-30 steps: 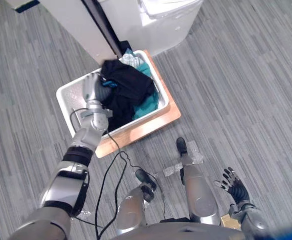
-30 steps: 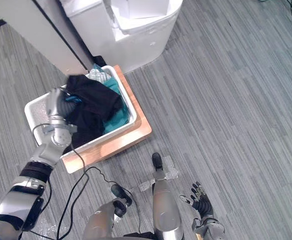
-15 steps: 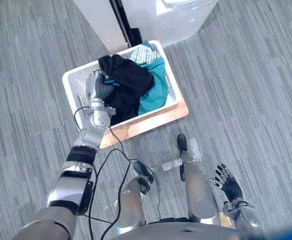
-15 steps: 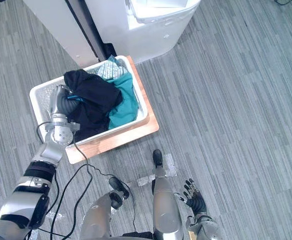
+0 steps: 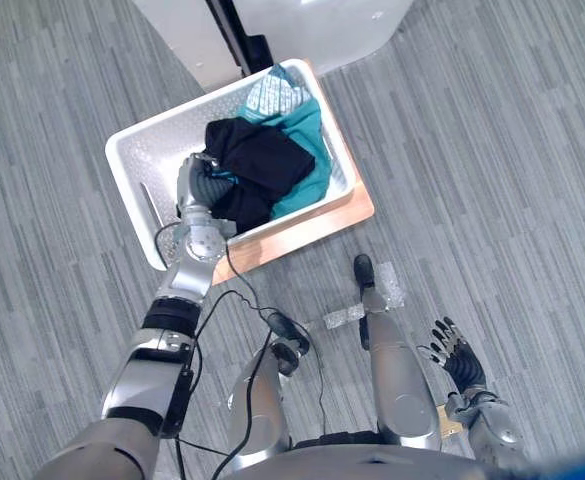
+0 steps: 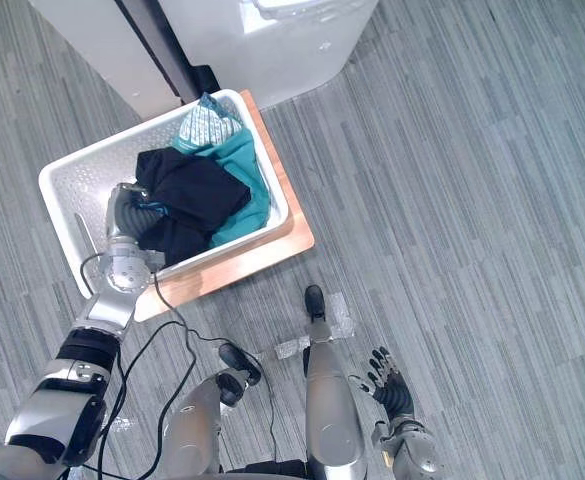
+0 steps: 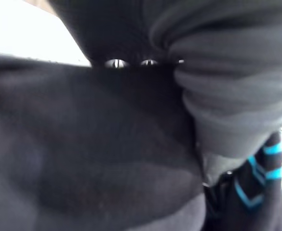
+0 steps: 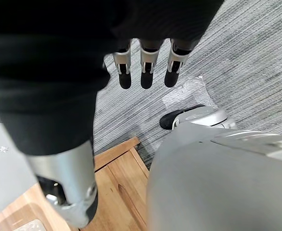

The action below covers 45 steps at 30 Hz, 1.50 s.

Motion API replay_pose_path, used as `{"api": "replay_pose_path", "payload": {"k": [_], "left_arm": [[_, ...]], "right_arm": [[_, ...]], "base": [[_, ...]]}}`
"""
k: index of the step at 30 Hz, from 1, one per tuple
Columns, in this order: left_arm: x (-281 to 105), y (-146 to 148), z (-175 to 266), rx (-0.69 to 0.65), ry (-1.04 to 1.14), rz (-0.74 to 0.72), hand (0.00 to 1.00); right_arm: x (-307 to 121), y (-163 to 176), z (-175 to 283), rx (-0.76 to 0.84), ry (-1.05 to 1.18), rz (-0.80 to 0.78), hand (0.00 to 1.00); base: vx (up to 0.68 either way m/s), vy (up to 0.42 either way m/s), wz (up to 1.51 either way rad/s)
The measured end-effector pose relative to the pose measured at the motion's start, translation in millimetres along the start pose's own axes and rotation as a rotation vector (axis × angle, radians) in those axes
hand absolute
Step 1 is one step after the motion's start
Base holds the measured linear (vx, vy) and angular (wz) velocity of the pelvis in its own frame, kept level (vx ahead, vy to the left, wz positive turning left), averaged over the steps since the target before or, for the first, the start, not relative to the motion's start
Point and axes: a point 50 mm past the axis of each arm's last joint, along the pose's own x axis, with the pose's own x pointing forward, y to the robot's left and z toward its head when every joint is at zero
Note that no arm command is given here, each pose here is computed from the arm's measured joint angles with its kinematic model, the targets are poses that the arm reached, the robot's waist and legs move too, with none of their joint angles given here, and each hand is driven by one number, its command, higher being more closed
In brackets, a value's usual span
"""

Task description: Tidy the bed and pick cloth on bed and put in laundry

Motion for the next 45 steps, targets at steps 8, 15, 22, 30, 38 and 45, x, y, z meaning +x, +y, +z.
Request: {"api": "replay_pose_path", "payload": {"k": [8, 15, 22, 30, 38, 45], "left_arm": [[8, 33, -9, -0.078, 0.032, 0.137, 0.0], [4, 61, -10, -0.1, -0.037, 0.223, 0.0], [-41, 69, -52, -0.124, 0.057, 0.183, 0.0], [-192, 39, -145, -0.316, 0.631, 0.028, 0.0], [-365, 27, -185, -0.304, 1.283, -0.03, 0.0], [-405, 23, -183, -0.276, 1.445, -0.112, 0.0]], "right_arm": [[-1, -2, 0, 0.001, -0.006, -0.014, 0.0], [-7, -3, -16, 0.018, 0.056, -0.035, 0.0], [-35, -4, -56, 0.046, 0.22, -0.1, 0.0], [-72, -23, -90, 0.052, 0.408, -0.216, 0.0], [-75, -20, -98, 0.049, 0.458, -0.205, 0.0], [-79, -22, -105, 0.082, 0.517, -0.238, 0.0]], "base": [[-0.03, -0.037, 0.1], [0.04, -0.04, 0.1], [0.07, -0.006, 0.16], [0.04, -0.018, 0.31], [-0.01, -0.016, 0.12], [0.0, -0.003, 0.0]]}}
